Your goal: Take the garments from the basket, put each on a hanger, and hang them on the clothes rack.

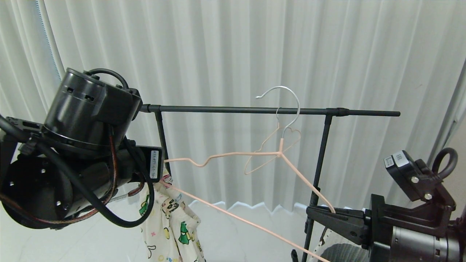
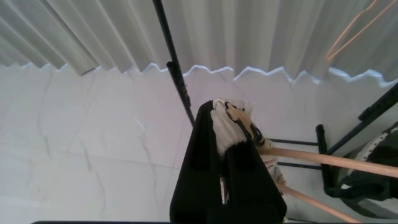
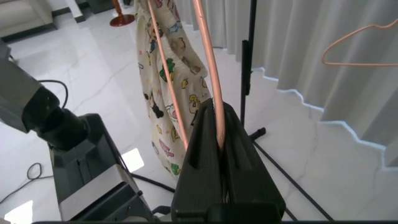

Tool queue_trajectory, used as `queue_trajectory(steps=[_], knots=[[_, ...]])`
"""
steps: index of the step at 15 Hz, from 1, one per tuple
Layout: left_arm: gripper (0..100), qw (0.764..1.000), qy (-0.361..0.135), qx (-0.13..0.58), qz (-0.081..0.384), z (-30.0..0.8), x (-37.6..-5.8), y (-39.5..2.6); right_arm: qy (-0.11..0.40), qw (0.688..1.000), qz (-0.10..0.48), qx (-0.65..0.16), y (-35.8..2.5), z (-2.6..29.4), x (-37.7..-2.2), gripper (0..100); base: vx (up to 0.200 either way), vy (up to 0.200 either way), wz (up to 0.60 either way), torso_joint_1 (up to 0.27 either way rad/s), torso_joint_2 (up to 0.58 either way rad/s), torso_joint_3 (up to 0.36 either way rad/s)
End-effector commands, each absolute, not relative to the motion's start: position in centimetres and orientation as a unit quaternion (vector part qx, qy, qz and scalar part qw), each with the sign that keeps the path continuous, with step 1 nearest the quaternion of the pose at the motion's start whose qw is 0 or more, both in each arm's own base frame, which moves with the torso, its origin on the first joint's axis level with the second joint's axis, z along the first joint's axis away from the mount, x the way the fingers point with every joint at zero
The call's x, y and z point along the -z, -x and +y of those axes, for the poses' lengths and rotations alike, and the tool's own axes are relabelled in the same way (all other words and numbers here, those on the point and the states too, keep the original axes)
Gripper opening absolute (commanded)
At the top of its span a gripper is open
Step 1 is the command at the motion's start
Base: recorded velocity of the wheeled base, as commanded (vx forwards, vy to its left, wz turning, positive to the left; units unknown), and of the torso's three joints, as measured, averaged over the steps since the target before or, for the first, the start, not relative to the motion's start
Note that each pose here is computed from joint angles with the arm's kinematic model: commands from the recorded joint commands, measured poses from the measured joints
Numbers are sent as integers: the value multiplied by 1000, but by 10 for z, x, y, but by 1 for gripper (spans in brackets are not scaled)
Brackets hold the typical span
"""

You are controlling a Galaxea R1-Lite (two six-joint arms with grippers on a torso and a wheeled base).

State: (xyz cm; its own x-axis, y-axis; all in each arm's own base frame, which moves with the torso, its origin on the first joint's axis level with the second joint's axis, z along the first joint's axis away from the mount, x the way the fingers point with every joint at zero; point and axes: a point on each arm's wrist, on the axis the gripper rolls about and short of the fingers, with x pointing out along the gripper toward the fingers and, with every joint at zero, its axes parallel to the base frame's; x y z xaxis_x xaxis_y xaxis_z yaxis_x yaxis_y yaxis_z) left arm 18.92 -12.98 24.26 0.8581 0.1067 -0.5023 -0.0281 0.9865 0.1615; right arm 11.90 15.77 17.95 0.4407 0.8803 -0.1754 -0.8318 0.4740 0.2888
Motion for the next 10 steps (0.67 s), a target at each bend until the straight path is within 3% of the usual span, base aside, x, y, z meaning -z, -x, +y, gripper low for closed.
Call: queue_trajectory(steps=[1,10], knots=[[0,962,-67,-26,264,-136,-242,-187,-78,843,156,-509,-121,162,-178,0,0,0,0,0,0,0],[0,966,-43,-6,256,-147,-246,-179,-68,852,168,-491,-133,196,-164,0,0,0,0,0,0,0]])
